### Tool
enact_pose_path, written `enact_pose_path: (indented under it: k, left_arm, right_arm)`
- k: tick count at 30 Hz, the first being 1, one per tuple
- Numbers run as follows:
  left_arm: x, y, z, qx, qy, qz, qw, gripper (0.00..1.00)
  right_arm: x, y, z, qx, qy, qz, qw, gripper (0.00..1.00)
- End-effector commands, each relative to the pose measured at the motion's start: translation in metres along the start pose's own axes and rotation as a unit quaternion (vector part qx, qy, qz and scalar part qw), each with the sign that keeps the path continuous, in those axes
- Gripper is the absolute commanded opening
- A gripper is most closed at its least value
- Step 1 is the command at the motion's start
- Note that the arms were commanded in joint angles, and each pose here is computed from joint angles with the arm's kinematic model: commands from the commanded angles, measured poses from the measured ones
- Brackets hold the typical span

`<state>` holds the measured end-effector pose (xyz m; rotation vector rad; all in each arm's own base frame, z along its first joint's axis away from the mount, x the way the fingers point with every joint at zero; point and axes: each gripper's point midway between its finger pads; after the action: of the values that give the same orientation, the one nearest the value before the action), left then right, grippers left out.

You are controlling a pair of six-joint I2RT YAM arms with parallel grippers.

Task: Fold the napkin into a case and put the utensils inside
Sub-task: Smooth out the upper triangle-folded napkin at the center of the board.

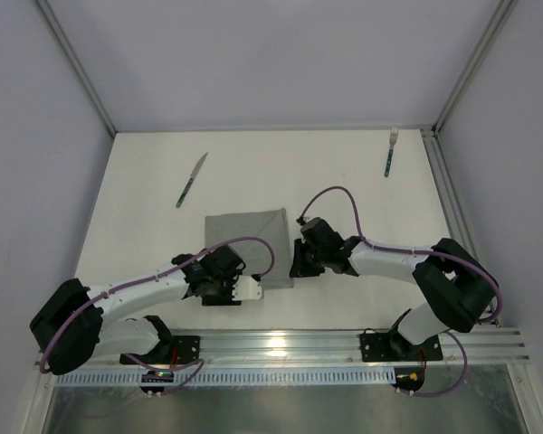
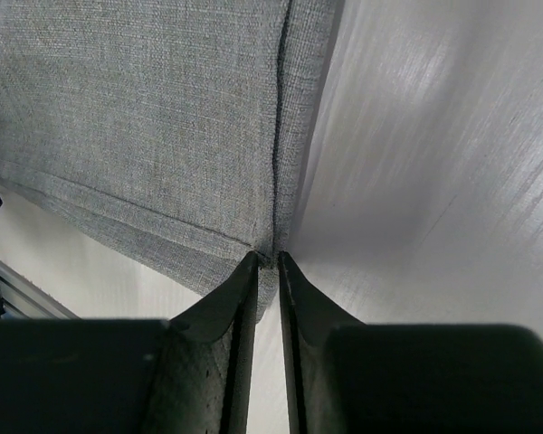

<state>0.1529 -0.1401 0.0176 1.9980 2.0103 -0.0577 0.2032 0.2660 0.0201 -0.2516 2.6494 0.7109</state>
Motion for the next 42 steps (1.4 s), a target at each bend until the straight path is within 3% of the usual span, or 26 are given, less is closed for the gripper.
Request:
enact_pose_path:
  k: [1,15,20,42]
  left_arm:
    - [-0.009,0.008,-0.002,-0.019,-0.021,0.002,1.0,0.47]
    - [-0.008,0.004,-0.002,-0.014,-0.022,0.0,1.0,0.49]
    - [-0.009,0.004,-0.002,-0.014,-0.025,0.0,1.0,0.49]
    - [-0.006,0.003,-0.001,-0.017,-0.027,0.002,1.0,0.49]
  right_arm:
    - [-0.018,0.016,-0.001,-0.01,-0.026,-0.006,1.0,0.19]
    - [-0.019,0.024,-0.003,0.006,-0.026,-0.03,0.999,0.23]
    - [-0.022,0.023,-0.011,0.035,-0.032,-0.054,0.997,0.33]
    - [-0.009,0.023,0.006,0.048,-0.013,-0.055,0.997,0.26]
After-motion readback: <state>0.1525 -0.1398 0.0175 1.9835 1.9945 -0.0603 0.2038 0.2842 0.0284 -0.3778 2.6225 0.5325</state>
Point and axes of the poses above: each gripper's point midway between its finger pads, its own z axis out along the fingers, its own y axis along the line the jaws close on, x = y × z, and after that the axes turned 2 degrees about -z, right-handed
